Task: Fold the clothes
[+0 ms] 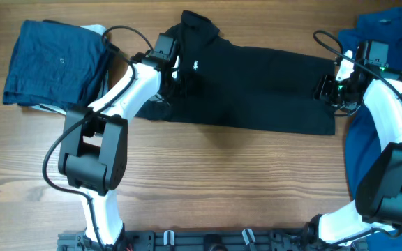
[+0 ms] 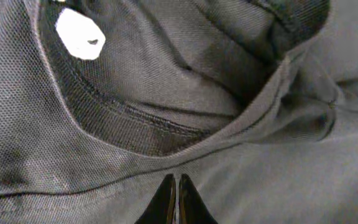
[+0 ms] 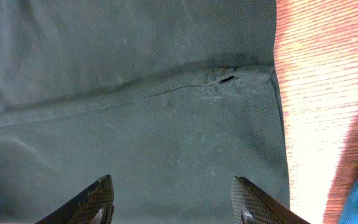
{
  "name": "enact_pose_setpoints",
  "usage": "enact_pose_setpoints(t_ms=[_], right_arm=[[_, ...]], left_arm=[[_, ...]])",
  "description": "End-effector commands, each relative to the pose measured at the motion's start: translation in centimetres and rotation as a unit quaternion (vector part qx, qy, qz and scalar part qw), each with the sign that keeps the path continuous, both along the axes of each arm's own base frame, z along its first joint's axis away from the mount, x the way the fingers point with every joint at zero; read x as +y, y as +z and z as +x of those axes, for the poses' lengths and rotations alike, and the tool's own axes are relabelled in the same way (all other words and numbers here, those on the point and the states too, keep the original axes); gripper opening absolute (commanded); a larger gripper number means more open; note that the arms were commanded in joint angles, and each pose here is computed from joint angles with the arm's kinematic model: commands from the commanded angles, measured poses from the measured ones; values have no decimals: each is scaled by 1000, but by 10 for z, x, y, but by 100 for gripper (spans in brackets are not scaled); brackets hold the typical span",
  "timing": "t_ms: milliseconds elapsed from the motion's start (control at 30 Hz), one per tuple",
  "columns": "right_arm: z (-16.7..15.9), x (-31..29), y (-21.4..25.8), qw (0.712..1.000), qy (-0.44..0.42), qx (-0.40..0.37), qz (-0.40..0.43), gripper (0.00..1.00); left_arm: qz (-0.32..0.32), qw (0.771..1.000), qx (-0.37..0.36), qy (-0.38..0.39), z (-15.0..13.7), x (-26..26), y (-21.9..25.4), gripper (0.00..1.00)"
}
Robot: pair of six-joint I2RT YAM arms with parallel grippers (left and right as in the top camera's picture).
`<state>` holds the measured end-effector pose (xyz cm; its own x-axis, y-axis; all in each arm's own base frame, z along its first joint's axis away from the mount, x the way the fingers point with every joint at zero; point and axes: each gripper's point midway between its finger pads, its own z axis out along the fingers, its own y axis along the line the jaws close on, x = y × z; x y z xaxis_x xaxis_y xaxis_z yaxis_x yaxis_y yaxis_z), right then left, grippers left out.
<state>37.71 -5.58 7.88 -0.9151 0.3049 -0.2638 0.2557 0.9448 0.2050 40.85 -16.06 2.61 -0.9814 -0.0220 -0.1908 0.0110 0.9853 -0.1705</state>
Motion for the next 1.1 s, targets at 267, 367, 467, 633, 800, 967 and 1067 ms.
enact_pose_setpoints(t_ms=[267,367,467,633,800,967,1067], right_arm=[[3,-2,5,1000,4,-8,-10,61],[3,-2,5,1000,4,-9,-10,61],[5,-2,6,1000,4,-13,-11,61],[16,-3,16,998,39,-39,-23,62],[59,-14,75,991,37,-123,-47,68],[93,-47,90,975,5,-179,-132,76],[108,-57,72,972,10,-180,-154,78]], left_arm=[[7,999,-44,-2,21,0,-17,4],[13,993,-117,10,54,0,-5,4],[13,980,-194,29,88,2,12,4],[-47,965,-257,20,127,-20,72,4],[-73,939,-336,29,162,-23,210,33],[-78,924,-373,45,188,-9,217,56],[-84,920,-381,45,212,-9,187,57]])
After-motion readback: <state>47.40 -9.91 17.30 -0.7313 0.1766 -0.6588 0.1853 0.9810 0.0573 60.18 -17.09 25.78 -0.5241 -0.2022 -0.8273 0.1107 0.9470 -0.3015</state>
